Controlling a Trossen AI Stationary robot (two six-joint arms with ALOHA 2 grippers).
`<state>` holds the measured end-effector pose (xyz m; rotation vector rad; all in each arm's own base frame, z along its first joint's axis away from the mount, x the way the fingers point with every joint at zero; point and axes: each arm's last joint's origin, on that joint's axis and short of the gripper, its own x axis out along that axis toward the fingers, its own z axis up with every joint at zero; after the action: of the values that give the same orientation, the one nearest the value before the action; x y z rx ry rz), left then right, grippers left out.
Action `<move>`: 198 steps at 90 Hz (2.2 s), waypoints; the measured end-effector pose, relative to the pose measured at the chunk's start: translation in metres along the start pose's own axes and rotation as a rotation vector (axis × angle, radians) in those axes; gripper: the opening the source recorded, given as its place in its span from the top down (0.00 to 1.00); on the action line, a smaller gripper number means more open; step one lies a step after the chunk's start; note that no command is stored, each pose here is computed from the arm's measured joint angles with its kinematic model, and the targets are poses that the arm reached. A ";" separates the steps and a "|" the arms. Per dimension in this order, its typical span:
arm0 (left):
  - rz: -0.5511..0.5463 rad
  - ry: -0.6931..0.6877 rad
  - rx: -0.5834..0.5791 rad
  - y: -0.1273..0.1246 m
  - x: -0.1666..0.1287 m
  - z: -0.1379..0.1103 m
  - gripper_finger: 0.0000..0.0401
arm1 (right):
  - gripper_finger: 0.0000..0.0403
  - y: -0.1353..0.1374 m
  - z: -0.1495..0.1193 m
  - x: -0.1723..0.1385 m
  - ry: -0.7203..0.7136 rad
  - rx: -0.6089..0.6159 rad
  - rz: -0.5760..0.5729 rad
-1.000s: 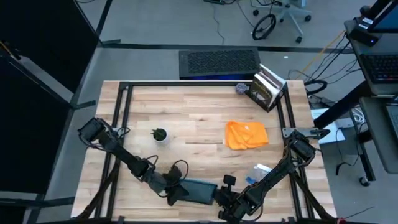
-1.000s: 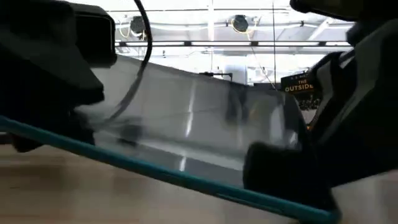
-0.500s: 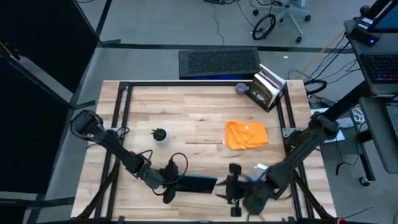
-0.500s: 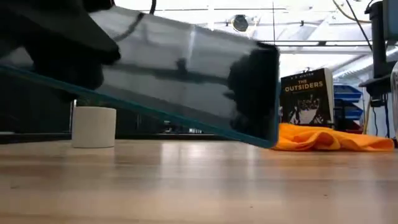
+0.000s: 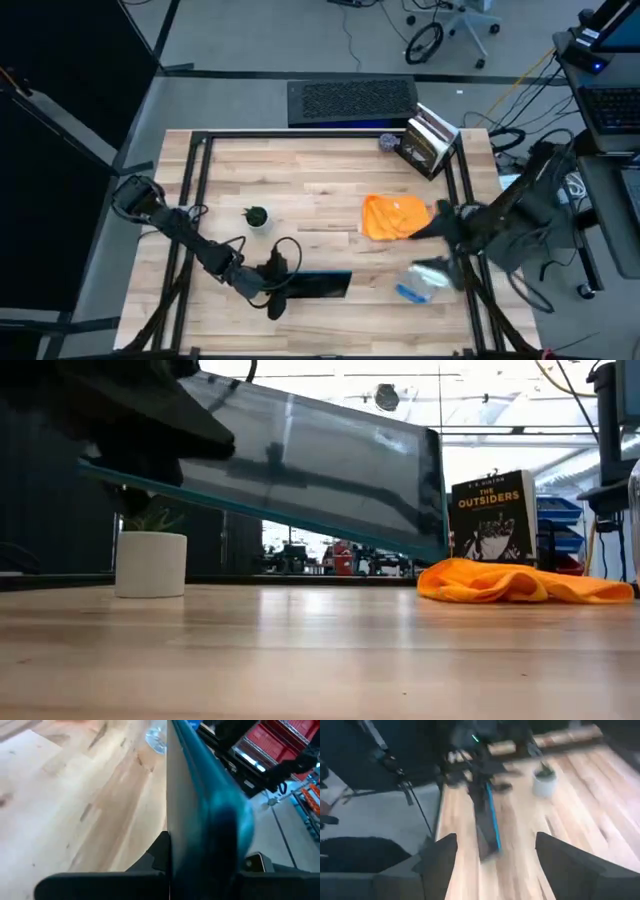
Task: Apply microfiber cloth
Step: Spray the blue tablet with the transparent spray bottle
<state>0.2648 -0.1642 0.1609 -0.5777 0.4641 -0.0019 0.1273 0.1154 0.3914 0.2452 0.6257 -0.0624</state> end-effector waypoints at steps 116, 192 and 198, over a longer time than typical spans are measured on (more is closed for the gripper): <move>0.022 -0.071 0.078 0.012 0.008 0.020 0.99 | 0.54 0.006 -0.193 0.125 0.473 0.253 -0.182; 0.058 -0.116 0.074 0.021 0.012 0.031 0.99 | 0.54 0.027 -0.163 0.107 0.295 0.326 0.167; 0.071 -0.126 0.080 0.025 0.013 0.036 0.99 | 0.54 0.027 -0.163 0.102 0.240 0.305 0.157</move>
<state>0.2884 -0.1259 0.1684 -0.4797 0.3602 0.0827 0.1203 0.1828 0.2094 0.6027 0.8335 0.0237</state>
